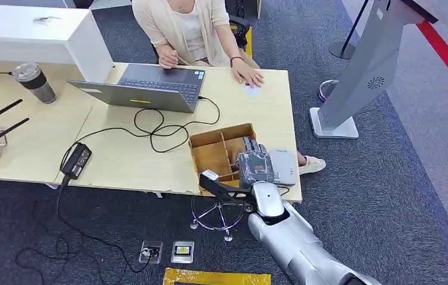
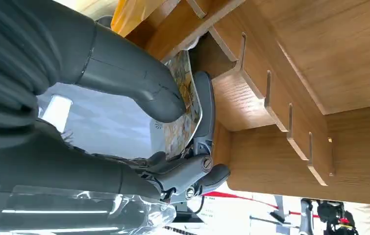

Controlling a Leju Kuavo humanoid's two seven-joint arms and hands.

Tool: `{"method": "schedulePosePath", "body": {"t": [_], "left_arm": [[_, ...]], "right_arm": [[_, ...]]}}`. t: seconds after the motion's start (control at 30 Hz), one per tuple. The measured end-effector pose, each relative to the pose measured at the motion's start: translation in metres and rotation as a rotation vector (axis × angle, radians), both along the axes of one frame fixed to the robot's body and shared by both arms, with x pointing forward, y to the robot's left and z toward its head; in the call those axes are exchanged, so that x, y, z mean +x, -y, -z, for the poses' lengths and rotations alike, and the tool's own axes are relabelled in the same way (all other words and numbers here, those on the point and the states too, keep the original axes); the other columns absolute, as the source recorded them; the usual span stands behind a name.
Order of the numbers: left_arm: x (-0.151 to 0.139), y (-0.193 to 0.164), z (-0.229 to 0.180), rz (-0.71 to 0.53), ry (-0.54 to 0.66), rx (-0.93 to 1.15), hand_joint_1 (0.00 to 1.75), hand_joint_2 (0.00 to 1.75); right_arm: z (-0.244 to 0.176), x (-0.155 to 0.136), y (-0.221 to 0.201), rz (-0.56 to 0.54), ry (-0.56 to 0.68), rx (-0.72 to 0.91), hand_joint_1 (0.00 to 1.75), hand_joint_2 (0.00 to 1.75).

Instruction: Pass the card to the sensor for recognition and then transmit it.

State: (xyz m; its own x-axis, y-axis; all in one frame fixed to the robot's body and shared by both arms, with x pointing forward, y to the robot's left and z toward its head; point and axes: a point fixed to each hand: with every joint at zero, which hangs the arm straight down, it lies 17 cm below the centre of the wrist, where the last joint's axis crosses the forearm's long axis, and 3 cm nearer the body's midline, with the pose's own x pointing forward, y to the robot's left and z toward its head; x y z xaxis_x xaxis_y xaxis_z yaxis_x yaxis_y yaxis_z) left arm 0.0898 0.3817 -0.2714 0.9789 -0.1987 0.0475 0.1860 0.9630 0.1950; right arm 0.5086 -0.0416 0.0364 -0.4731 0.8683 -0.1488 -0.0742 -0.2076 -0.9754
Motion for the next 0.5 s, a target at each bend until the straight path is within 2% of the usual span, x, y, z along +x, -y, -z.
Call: {"method": "schedulePosePath", "body": {"t": [0.4,0.47,0.5], "left_arm": [[0.000,0.000,0.000,0.000,0.000,0.000,0.00,0.00],[-0.003,-0.003,0.000,-0.010,-0.016,0.019,0.00,0.00],[-0.005,-0.006,0.000,-0.017,-0.030,0.034,0.00,0.00]], "right_arm": [[0.000,0.000,0.000,0.000,0.000,0.000,1.75,1.75],[-0.020,0.004,-0.013,-0.048,0.051,0.047,1.75,1.75],[-0.049,0.010,-0.027,-0.102,0.125,0.100,1.75,1.75]]}}
